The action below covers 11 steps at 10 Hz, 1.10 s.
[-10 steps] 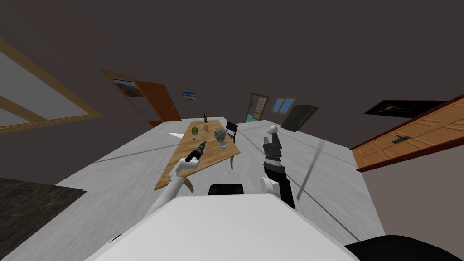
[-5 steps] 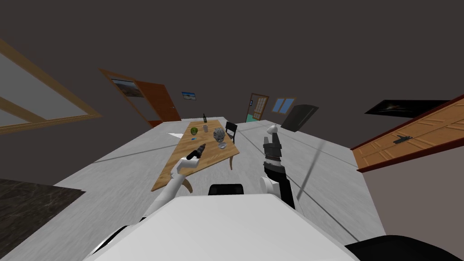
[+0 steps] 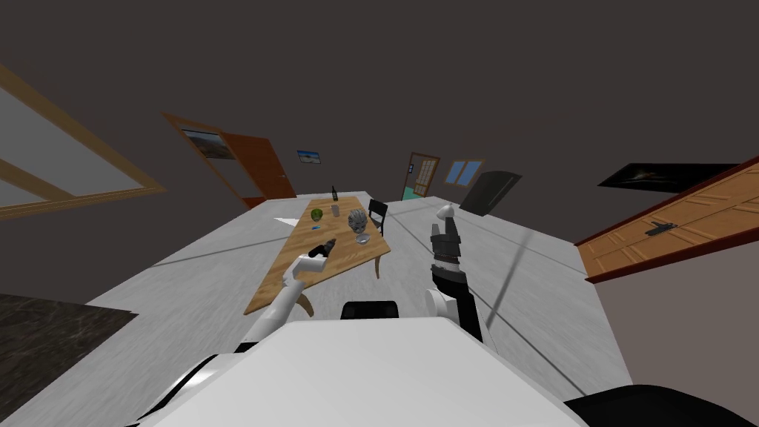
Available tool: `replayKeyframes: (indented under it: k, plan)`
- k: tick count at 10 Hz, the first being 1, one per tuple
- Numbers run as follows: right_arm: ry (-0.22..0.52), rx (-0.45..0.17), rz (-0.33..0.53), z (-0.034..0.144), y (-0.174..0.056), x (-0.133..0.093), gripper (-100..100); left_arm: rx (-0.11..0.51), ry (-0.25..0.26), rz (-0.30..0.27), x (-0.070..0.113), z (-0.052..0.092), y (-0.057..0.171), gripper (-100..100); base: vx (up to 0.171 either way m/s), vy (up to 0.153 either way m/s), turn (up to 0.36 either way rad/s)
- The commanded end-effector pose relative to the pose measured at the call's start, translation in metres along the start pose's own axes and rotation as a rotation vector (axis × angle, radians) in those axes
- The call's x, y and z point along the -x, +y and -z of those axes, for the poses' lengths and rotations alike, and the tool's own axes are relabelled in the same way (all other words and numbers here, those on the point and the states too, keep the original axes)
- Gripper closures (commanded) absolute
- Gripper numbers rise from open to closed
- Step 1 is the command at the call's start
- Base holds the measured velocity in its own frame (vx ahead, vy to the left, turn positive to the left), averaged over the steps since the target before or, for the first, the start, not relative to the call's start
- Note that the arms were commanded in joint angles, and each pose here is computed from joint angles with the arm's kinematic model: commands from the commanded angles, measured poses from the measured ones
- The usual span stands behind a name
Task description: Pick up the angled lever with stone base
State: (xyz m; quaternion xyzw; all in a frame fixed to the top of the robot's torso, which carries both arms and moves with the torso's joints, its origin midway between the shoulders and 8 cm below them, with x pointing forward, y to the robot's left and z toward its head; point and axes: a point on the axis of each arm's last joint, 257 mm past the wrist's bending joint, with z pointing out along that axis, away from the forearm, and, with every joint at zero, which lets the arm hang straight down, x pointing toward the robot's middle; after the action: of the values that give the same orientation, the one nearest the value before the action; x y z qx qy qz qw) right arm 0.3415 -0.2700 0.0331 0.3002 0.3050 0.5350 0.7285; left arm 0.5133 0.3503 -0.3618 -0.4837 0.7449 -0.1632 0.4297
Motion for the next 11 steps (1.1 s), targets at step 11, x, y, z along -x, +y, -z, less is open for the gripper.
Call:
replayKeyframes:
  k: [11]
  plan:
    - [0.000,0.000,0.000,0.000,0.000,0.000,0,0.314,0.078,-0.116,0.006,-0.014,0.088,-100,0.024,0.020,0.006]
